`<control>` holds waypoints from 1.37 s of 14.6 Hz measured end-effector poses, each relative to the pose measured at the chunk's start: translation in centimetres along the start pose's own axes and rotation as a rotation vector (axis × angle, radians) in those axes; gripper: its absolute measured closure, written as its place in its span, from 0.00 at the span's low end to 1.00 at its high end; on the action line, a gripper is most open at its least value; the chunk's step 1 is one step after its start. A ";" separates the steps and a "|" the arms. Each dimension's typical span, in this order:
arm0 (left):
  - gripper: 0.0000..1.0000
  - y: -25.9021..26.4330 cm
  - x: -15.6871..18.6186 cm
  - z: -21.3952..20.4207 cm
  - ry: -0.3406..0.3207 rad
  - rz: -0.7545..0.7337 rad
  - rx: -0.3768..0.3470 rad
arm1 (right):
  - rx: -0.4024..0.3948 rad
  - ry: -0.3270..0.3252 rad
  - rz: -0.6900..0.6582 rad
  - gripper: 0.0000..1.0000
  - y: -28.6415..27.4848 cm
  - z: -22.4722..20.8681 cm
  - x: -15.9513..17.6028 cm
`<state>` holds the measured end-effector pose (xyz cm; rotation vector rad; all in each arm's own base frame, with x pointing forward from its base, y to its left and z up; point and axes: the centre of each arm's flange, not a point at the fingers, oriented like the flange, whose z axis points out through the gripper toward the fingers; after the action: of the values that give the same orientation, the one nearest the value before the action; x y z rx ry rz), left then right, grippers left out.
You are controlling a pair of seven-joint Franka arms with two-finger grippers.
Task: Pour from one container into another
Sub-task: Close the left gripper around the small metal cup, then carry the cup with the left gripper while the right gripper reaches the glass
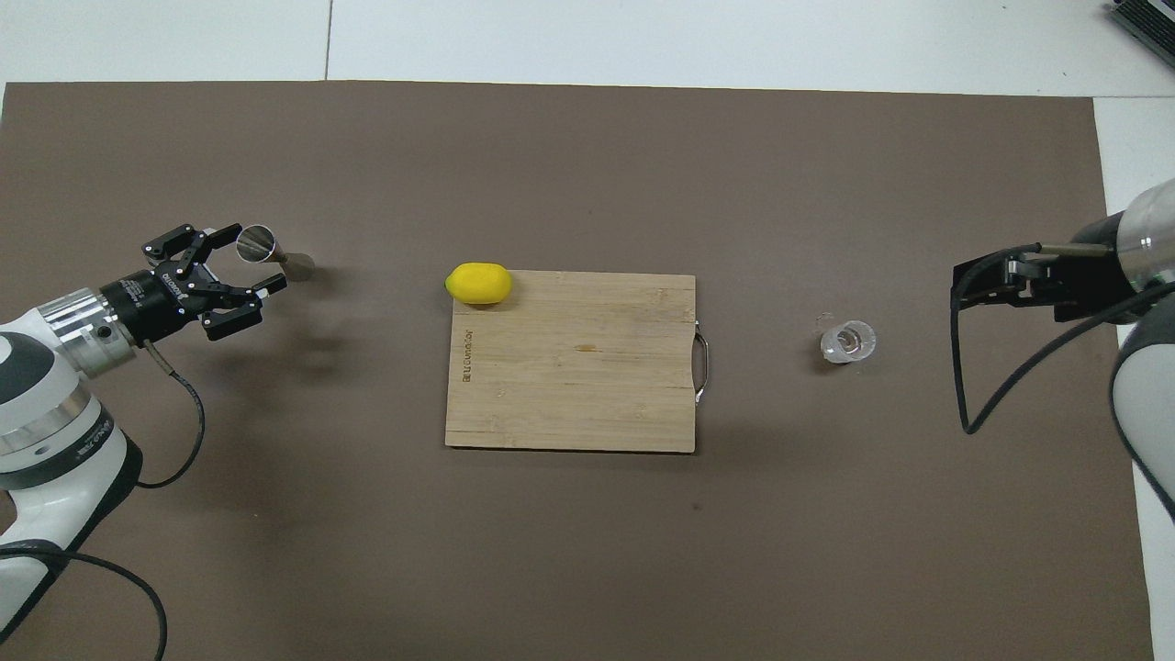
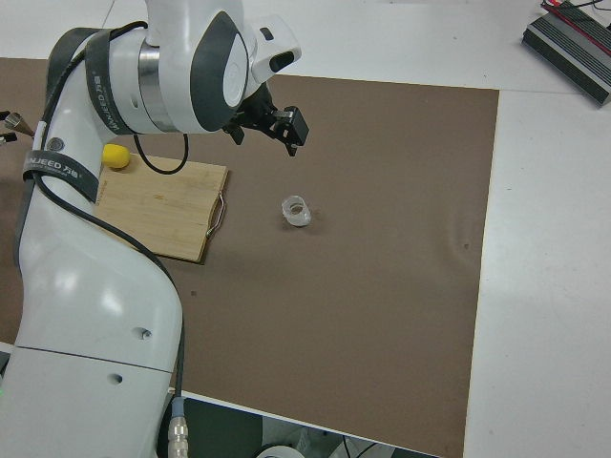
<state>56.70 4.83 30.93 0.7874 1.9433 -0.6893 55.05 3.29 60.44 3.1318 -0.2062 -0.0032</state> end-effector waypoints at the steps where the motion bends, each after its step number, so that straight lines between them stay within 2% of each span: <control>1: 0.02 0.0 0.1 0.1 -0.004 -0.006 -0.006 | 0.000 0.000 0.000 0.00 0.0 0.0 0.0; 2: 0.02 0.1 0.2 0.2 -0.005 -0.009 -0.013 | 0.000 0.000 0.000 0.00 0.0 0.0 0.0; 3: 0.08 0.1 0.3 0.2 -0.003 -0.011 -0.019 | 0.000 0.000 0.000 0.00 0.0 0.0 0.0; 8: 0.12 0.3 0.4 0.0 -0.003 -0.014 -0.028 | 0.000 0.000 0.000 0.00 0.0 0.0 0.0; 9: 0.17 0.3 0.4 -0.1 -0.004 -0.015 -0.028 | 0.000 0.000 0.000 0.00 0.0 0.0 0.0; 10: 0.17 0.3 0.4 -0.1 -0.004 -0.015 -0.029 | 0.000 0.000 0.000 0.00 0.0 0.0 0.0; 11: 0.23 0.3 0.4 -0.1 -0.004 -0.016 -0.030 | 0.000 0.000 0.000 0.00 0.0 0.0 0.0; 13: 0.45 0.4 0.4 -0.1 -0.005 -0.015 -0.030 | 0.000 0.000 0.000 0.00 0.0 0.0 0.0; 14: 0.50 0.4 0.4 -0.1 -0.005 -0.015 -0.030 | 0.000 0.000 0.000 0.00 0.0 0.0 0.0; 20: 0.50 0.5 -0.2 -0.1 -0.016 -0.001 -0.026 | 0.000 0.000 0.002 0.00 0.1 0.0 0.0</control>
<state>57.08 5.16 31.05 0.7634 1.9341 -0.6680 55.05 3.20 60.44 3.1316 -0.2088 -0.0034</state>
